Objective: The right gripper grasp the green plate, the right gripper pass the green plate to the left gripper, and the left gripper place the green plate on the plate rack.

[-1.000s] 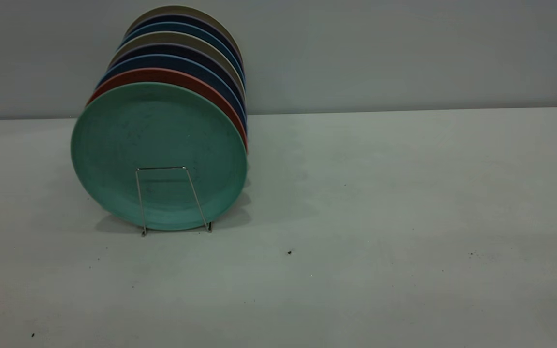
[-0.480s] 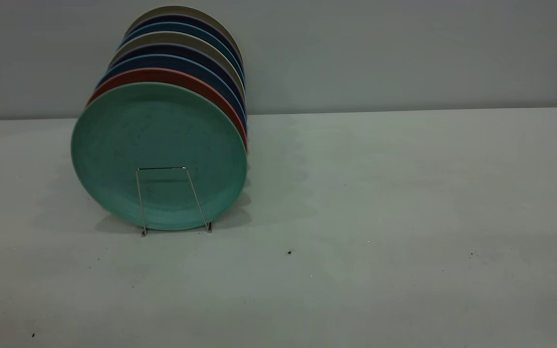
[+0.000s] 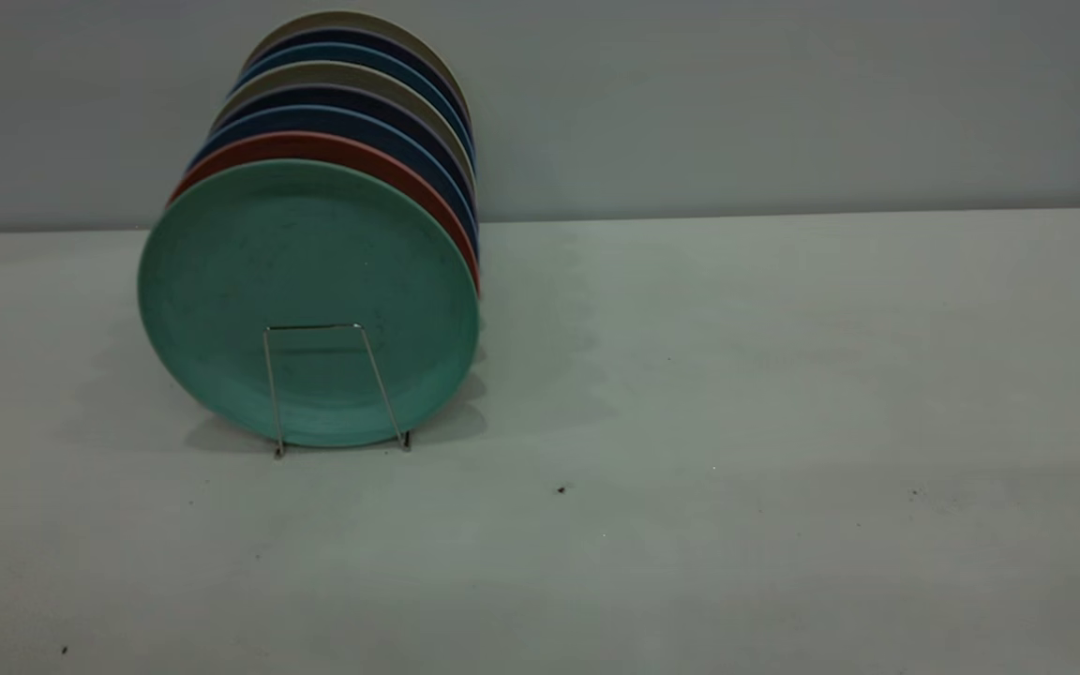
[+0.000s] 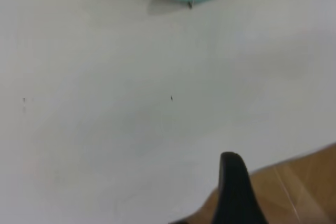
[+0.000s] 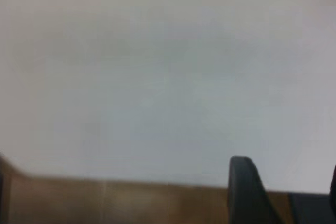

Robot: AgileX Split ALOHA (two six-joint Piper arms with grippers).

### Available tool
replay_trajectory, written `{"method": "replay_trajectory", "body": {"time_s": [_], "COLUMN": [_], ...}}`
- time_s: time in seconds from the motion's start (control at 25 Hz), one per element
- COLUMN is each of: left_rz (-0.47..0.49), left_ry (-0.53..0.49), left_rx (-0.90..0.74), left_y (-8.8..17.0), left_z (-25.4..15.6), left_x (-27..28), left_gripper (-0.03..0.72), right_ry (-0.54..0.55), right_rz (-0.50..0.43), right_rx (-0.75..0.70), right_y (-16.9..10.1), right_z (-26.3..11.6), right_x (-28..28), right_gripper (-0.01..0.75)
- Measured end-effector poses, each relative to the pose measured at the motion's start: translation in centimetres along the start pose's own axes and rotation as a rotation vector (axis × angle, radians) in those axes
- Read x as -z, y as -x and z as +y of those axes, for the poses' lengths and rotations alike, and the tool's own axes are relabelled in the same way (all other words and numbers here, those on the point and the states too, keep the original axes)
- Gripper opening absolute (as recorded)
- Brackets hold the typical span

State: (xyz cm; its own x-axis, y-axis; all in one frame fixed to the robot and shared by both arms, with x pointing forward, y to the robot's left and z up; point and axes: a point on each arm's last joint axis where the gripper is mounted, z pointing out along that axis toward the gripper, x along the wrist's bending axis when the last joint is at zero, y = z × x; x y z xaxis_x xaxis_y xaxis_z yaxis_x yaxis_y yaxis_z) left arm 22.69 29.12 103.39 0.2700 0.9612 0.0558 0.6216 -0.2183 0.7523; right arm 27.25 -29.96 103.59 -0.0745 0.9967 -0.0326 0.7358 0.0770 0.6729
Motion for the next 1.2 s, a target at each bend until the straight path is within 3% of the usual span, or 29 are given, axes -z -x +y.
{"method": "replay_trajectory", "body": {"time_s": [0.36, 1.2], "left_rz": [0.008, 0.054], "left_ry": [0.044, 0.041], "left_rx": [-0.006, 0.034], "left_y": [0.1, 0.2], "left_z": [-0.5, -0.4], "left_x": [0.4, 0.4], "left_gripper": [0.507, 0.507], "right_ry": [0.273, 0.272], "right_rz": [-0.082, -0.082], "right_rx": [-0.088, -0.088], "right_y": [0.1, 0.1], "right_z": [-2.8, -2.9], "right_x": [3.0, 3.0], "right_gripper": [0.387, 0.301]}}
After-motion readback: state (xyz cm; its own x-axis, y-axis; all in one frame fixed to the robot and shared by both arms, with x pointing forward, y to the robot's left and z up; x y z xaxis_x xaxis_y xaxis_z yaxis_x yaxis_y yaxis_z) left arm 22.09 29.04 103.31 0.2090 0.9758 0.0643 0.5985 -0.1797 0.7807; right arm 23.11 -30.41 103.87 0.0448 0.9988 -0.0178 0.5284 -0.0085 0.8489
